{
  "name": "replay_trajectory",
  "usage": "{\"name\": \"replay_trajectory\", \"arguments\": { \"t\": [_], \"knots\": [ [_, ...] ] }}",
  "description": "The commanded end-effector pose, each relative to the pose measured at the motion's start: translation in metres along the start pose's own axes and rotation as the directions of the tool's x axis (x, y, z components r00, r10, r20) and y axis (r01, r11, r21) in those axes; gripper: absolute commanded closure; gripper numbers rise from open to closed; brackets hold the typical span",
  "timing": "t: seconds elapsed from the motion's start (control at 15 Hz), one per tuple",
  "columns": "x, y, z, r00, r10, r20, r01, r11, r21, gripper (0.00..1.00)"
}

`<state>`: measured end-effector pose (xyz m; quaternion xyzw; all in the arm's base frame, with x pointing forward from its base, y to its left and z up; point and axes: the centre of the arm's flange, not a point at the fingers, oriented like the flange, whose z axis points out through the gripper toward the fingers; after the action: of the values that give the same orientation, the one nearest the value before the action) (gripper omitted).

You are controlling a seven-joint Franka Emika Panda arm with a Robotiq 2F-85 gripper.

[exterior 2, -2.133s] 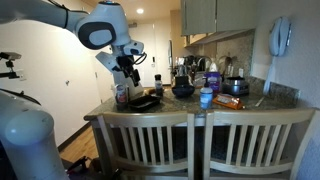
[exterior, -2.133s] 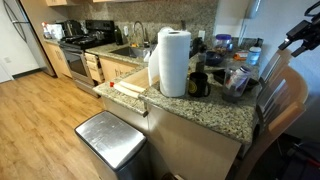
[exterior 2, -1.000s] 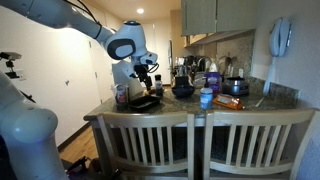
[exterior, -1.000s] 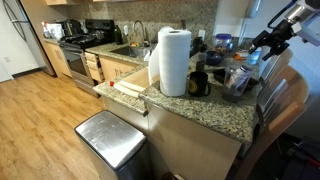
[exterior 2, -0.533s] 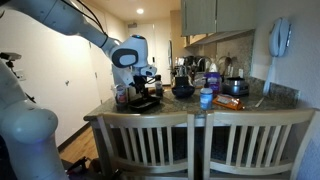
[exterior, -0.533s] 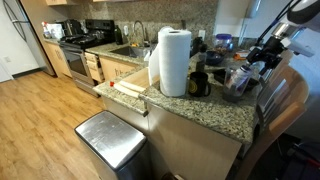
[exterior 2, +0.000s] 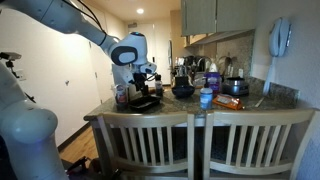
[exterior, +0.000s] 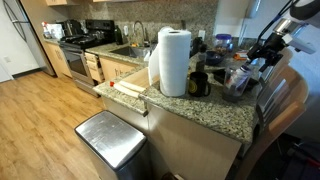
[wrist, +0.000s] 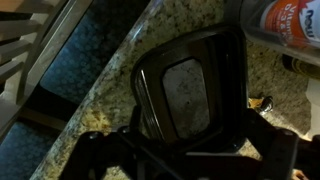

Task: Slide the black plastic plate bowl forward.

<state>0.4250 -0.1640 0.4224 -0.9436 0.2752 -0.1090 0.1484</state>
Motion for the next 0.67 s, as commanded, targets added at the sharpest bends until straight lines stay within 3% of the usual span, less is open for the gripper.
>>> {"name": "replay_trajectory", "arguments": {
  "t": [0.0,0.07,0.13,0.27,0.6],
  "knots": [
    [0.010,0.001,0.038,0.994,0.095,0.059,-0.085,0.985,-0.151,0.00],
    [0.011,0.004,0.047,0.990,0.127,0.067,-0.111,0.974,-0.197,0.00],
    [-0.001,0.000,0.029,0.996,0.075,0.043,-0.070,0.990,-0.122,0.00],
    [0.000,0.005,0.048,0.992,0.110,0.065,-0.097,0.980,-0.174,0.00],
    [0.003,0.006,0.050,0.988,0.127,0.085,-0.111,0.978,-0.178,0.00]
  ]
}}
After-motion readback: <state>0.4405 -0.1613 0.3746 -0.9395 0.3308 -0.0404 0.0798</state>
